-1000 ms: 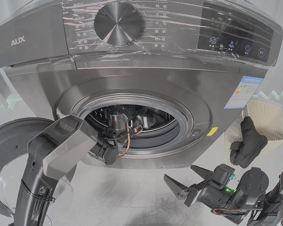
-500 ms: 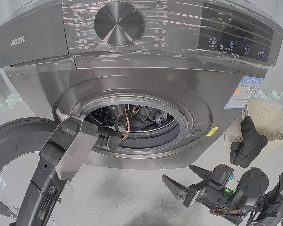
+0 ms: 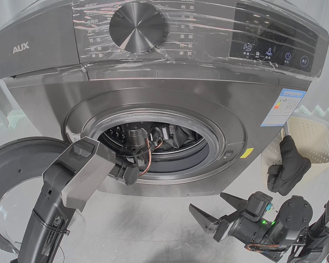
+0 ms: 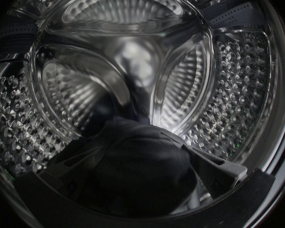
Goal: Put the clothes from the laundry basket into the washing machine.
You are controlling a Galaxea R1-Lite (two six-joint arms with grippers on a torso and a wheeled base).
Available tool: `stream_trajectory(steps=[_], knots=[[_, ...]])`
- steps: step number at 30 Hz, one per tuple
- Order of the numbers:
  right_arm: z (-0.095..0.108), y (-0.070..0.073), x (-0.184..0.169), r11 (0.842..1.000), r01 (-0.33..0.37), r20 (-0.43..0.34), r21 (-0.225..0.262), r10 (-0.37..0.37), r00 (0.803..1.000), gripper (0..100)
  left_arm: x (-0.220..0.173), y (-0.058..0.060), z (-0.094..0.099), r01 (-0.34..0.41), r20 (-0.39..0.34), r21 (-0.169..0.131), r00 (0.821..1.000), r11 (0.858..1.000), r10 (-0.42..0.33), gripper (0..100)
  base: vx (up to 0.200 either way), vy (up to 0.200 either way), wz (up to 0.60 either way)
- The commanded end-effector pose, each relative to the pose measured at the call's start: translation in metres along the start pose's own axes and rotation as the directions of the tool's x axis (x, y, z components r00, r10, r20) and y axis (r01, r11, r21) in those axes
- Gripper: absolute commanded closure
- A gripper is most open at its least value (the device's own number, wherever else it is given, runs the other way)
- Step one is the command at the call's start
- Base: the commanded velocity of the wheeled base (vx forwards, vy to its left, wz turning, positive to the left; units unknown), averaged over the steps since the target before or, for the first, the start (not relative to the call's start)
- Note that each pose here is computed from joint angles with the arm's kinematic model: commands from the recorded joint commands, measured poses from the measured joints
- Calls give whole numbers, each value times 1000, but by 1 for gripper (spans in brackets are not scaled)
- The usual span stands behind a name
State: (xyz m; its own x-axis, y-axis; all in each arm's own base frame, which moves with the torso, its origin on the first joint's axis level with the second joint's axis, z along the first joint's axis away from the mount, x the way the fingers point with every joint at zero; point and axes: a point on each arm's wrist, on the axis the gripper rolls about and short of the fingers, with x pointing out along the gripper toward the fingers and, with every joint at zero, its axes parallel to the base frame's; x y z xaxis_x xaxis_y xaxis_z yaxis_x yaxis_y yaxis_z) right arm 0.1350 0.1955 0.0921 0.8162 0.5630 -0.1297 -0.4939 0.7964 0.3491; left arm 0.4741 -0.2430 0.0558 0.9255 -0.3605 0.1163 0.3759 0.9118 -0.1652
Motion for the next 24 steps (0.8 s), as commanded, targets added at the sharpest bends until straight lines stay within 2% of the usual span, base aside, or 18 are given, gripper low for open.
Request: stream_trajectory(steps=[1,3,6,7,8,10,13,16,21,24], knots=[[4,-1,-4,1000,-4,12,4,4,1000,0,-67,-31,57,64,-87,-8,994,998,-64,0,0,0,0],[3,-1,-5,1000,-1,7,1,1,1000,0,-101,-45,64,117,-140,-10,983,993,-117,0,0,0,0],[1,-3,-8,1000,2,-8,-6,-2,1000,0,-138,-58,66,169,-173,-12,970,986,-168,0,0,0,0],[1,-3,-8,1000,2,-8,-6,-2,1000,0,-138,-58,66,169,-173,-12,970,986,-168,0,0,0,0],[0,-4,-10,1000,6,-14,-9,-6,1000,0,-162,-69,65,206,-201,-15,958,979,-204,0,0,0,0],[-1,-6,-13,1000,10,-22,-12,-10,1000,0,-184,-73,62,232,-234,-11,945,973,-228,0,0,0,0],[2,-10,-20,1000,17,-19,-11,-17,1000,0,-217,-72,58,263,-273,5,929,965,-252,0,0,0,0],[6,-15,-28,1000,24,-6,-11,-24,1000,0,-243,-67,60,282,-268,11,925,959,-269,0,0,0,0],[10,-21,-42,999,34,-1,-16,-34,999,0,-279,-58,66,299,-264,8,921,954,-286,0,0,0,0],[16,-20,-46,1000,30,31,-4,-30,999,0,-305,-53,78,334,-243,-5,914,942,-325,0,0,0,0]])
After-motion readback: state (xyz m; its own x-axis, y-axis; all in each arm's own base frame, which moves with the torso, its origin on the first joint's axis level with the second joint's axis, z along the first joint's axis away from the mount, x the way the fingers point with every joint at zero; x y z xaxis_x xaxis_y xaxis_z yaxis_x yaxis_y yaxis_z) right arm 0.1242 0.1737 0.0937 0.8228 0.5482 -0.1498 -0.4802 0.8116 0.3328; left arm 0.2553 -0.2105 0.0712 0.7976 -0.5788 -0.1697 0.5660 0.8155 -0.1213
